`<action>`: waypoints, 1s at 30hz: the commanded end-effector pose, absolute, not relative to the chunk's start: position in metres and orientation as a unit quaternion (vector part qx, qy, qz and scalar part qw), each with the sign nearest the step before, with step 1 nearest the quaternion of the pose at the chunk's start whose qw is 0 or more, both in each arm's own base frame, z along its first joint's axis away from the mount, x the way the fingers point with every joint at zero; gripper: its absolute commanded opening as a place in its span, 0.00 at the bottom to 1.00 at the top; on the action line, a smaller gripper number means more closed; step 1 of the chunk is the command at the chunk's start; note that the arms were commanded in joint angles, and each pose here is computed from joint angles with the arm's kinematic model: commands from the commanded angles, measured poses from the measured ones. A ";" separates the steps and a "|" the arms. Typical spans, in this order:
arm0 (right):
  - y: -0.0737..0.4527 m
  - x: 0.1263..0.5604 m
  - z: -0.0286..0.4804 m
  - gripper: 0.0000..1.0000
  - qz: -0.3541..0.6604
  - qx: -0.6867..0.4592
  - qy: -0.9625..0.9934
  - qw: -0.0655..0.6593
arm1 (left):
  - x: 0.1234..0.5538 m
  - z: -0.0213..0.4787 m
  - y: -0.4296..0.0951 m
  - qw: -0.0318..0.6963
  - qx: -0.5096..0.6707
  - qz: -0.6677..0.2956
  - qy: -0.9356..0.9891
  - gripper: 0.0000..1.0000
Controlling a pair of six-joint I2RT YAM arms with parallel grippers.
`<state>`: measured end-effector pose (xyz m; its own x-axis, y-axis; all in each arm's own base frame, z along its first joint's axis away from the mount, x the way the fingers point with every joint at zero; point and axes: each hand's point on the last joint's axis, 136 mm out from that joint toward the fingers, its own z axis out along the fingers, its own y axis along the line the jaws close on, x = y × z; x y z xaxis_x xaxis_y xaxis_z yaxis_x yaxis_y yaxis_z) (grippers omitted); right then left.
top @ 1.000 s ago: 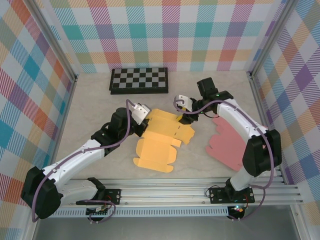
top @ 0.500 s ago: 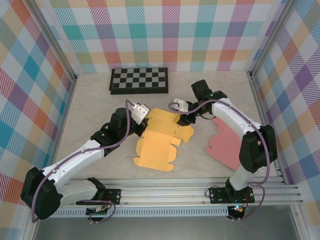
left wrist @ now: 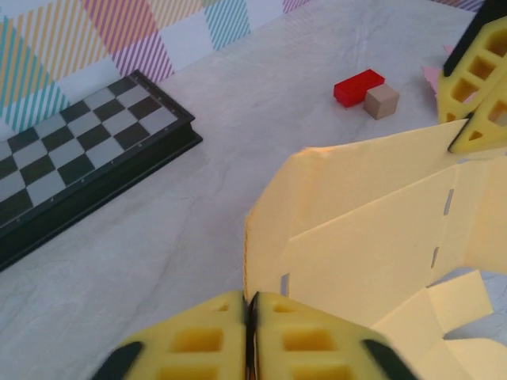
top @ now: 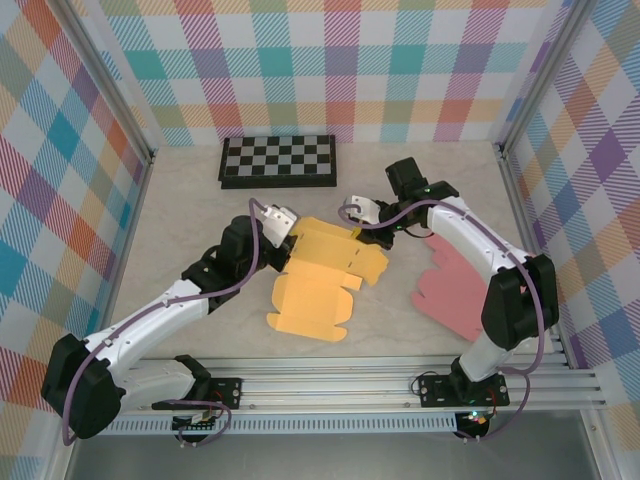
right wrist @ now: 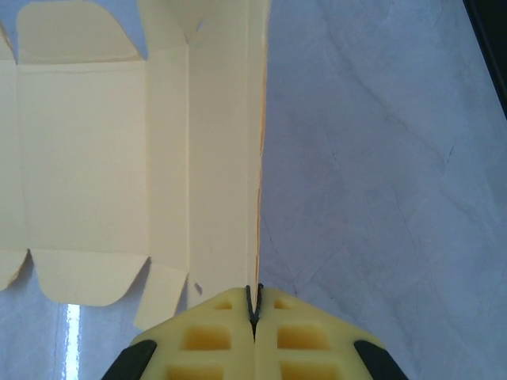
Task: Fold the paper box
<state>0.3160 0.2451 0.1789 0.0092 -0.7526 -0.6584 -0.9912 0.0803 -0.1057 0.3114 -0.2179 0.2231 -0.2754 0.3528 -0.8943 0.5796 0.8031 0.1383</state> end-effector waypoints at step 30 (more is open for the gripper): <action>0.240 0.348 0.178 0.00 0.041 -0.639 0.675 0.367 | 0.372 0.203 -0.250 0.226 -0.114 -0.248 0.935 0.56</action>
<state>0.3516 0.2285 0.1709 0.0838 -0.8665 -0.4922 -0.8635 0.1834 -0.4699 0.3762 -0.2459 0.2085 -0.8505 -0.3380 -0.4029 -0.0879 0.8467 -0.5247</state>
